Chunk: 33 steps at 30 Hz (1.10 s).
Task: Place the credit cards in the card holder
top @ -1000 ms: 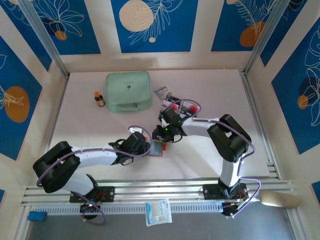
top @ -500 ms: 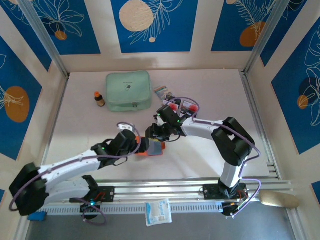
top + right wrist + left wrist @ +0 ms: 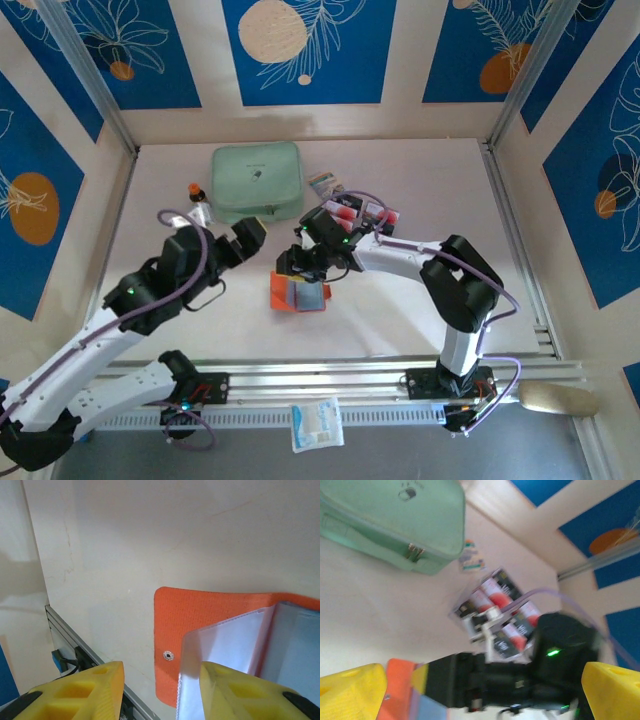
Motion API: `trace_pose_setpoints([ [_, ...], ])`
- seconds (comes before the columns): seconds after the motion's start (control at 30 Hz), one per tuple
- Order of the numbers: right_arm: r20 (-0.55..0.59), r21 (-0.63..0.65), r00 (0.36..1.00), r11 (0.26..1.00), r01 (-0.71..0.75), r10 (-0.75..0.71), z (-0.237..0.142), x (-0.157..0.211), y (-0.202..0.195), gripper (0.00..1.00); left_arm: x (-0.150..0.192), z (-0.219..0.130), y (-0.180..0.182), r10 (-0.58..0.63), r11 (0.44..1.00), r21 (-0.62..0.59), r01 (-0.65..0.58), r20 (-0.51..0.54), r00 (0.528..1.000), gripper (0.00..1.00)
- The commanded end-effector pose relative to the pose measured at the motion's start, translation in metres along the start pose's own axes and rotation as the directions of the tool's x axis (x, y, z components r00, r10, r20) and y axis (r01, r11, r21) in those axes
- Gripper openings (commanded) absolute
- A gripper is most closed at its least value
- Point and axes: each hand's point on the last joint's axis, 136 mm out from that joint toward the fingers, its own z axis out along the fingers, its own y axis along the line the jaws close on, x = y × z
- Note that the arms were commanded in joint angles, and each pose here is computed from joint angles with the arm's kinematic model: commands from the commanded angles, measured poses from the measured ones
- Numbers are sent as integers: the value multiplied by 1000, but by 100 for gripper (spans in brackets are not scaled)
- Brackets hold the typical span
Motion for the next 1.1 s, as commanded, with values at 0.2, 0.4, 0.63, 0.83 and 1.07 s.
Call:
trace_pose_setpoints([
  [0.2,-65,99,993,991,-88,95,22,16,-25,45,-59,-36,-55,-133,991,3,133,68,989,100],
  [0.4,-89,132,989,985,-107,120,28,19,-36,44,-79,-37,-84,-117,991,82,108,107,987,100],
  [0.63,-90,150,987,981,-122,136,31,16,-42,44,-94,-25,-88,-187,973,157,170,99,977,100],
  [0.83,-86,175,983,974,-145,162,34,16,-51,44,-78,-5,-99,-200,966,166,198,-9,980,100],
  [1.07,-87,167,982,974,-153,169,35,10,-47,45,-57,14,-100,-221,960,151,237,-111,969,100],
])
